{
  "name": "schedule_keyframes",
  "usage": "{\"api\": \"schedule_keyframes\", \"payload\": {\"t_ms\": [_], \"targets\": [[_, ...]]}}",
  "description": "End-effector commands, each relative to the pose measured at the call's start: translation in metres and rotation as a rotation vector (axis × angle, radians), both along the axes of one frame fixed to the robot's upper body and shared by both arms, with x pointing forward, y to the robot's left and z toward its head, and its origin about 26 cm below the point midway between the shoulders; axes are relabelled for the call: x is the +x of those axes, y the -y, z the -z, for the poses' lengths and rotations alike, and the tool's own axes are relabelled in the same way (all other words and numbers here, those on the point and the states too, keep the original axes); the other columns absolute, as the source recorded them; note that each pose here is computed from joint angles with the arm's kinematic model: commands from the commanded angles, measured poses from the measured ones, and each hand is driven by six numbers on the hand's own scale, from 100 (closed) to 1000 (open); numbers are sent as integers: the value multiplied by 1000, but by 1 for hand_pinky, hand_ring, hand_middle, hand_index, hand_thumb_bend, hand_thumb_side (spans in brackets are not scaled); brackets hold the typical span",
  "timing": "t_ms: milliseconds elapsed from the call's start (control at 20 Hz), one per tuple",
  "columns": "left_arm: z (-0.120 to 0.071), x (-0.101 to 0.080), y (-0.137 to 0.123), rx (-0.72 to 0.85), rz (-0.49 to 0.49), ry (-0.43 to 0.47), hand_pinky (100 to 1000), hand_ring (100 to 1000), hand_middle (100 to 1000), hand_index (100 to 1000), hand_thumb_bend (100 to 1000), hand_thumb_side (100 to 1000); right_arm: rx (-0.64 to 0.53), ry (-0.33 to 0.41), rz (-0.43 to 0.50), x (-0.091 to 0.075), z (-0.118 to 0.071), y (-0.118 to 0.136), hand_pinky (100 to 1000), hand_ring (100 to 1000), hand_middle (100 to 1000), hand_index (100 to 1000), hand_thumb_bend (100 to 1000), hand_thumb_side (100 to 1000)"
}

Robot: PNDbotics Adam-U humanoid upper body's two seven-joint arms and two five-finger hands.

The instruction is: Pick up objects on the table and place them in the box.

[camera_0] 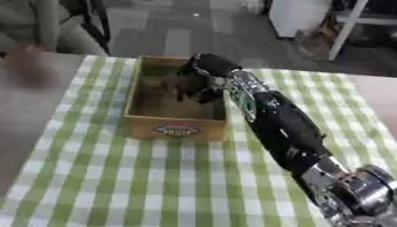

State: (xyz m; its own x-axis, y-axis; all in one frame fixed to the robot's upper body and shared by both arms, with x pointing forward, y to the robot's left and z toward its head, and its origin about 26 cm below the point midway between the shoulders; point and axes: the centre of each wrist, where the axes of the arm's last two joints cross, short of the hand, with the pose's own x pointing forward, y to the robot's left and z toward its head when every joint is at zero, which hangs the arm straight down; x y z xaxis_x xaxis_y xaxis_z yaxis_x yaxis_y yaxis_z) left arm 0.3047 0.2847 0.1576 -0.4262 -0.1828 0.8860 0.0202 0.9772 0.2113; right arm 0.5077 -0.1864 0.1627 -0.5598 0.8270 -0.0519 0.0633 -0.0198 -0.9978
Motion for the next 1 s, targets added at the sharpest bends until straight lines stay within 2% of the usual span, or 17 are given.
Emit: {"api": "schedule_keyframes", "payload": {"t_ms": [50, 200, 300, 500, 600, 700, 850, 1000], "targets": [[-8, 0, 1, 9, 10, 25, 473, 512, 419, 444, 592, 330, -17, 32, -1, 2, -13, 1, 600, 633, 570, 751, 221, 216], [-7, 0, 1, 10, 9, 22, 472, 511, 419, 443, 593, 330, -56, -22, -37, 1, -1, -2, 650, 699, 642, 807, 242, 315], [-6, -1, 0, 10, 8, 21, 472, 511, 419, 443, 589, 332, -84, -57, -66, 1, 2, -1, 700, 763, 726, 849, 287, 420], [-6, -1, 0, 11, 6, 18, 472, 511, 419, 443, 589, 332, -128, -107, -112, 2, 0, 2, 833, 873, 847, 913, 418, 568], [-5, -1, 0, 11, 5, 17, 472, 511, 419, 443, 589, 332, -145, -127, -129, 2, -3, 4, 865, 907, 886, 934, 486, 623], [-5, -1, -1, 11, 4, 17, 472, 511, 419, 443, 590, 332, -150, -144, -138, 3, -8, 6, 881, 923, 901, 942, 508, 647], [-5, -1, -1, 11, 2, 16, 472, 511, 419, 443, 591, 332, -128, -143, -134, 3, -21, 10, 871, 915, 893, 942, 477, 639], [-5, -1, -2, 12, -2, 15, 472, 511, 419, 443, 591, 332, -58, -108, -115, 3, -35, 17, 844, 895, 863, 930, 368, 600]]}}
